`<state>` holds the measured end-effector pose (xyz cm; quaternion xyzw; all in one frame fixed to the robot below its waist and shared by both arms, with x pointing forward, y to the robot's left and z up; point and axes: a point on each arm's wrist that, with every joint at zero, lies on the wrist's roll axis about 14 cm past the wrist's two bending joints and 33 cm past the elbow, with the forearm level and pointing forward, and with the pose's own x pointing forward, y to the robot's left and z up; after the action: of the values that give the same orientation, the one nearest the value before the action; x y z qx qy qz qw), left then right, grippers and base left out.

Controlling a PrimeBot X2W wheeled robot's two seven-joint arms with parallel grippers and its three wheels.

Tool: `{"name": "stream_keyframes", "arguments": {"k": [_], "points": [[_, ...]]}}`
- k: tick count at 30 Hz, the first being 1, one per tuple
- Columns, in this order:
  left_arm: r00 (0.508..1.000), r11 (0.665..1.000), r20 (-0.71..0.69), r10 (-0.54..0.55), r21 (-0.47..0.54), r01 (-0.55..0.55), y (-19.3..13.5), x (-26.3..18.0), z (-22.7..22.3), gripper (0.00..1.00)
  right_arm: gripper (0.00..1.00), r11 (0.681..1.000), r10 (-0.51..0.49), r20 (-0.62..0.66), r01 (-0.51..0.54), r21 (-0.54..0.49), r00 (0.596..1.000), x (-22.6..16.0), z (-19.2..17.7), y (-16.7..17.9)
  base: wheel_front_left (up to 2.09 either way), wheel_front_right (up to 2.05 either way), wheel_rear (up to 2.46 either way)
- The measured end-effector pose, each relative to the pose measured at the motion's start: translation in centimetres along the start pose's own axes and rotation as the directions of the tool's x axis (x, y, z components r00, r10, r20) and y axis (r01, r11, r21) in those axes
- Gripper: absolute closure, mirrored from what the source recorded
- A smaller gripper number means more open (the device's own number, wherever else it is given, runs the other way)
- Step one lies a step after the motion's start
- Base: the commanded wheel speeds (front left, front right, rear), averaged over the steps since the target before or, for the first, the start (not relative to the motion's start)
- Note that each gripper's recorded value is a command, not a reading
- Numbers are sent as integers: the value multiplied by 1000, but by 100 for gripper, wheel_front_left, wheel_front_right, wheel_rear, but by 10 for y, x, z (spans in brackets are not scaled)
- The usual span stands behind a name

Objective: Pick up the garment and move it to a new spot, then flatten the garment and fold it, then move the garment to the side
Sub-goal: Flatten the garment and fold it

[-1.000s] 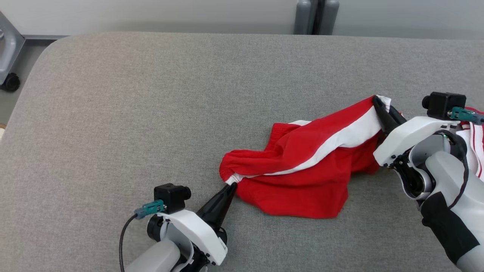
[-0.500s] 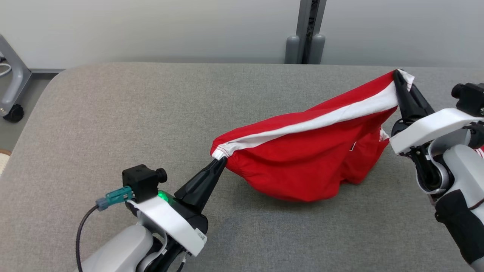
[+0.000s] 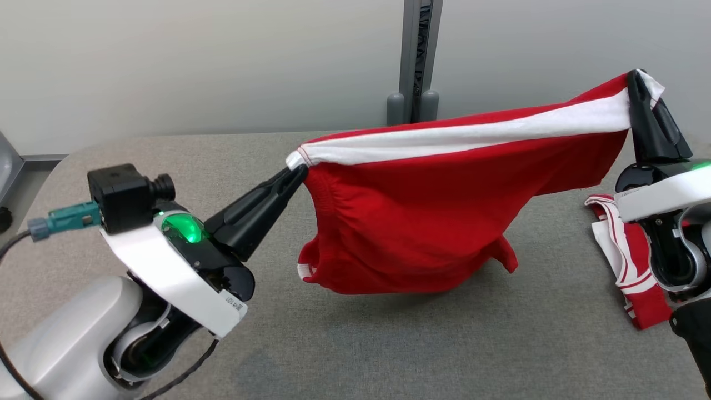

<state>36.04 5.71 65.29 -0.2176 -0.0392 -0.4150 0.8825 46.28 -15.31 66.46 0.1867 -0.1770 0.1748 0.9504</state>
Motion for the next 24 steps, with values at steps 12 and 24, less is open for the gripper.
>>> {"name": "stream_keyframes", "arguments": {"k": [12,24], "points": [[999,999,-37,-20,28,21,22,34,30,100,100,995,37,30,-39,90,999,19,16,19,0,0,0],[982,969,-147,117,234,-80,137,112,38,100,100,996,85,88,-85,-8,992,142,18,7,0,0,0]]}}
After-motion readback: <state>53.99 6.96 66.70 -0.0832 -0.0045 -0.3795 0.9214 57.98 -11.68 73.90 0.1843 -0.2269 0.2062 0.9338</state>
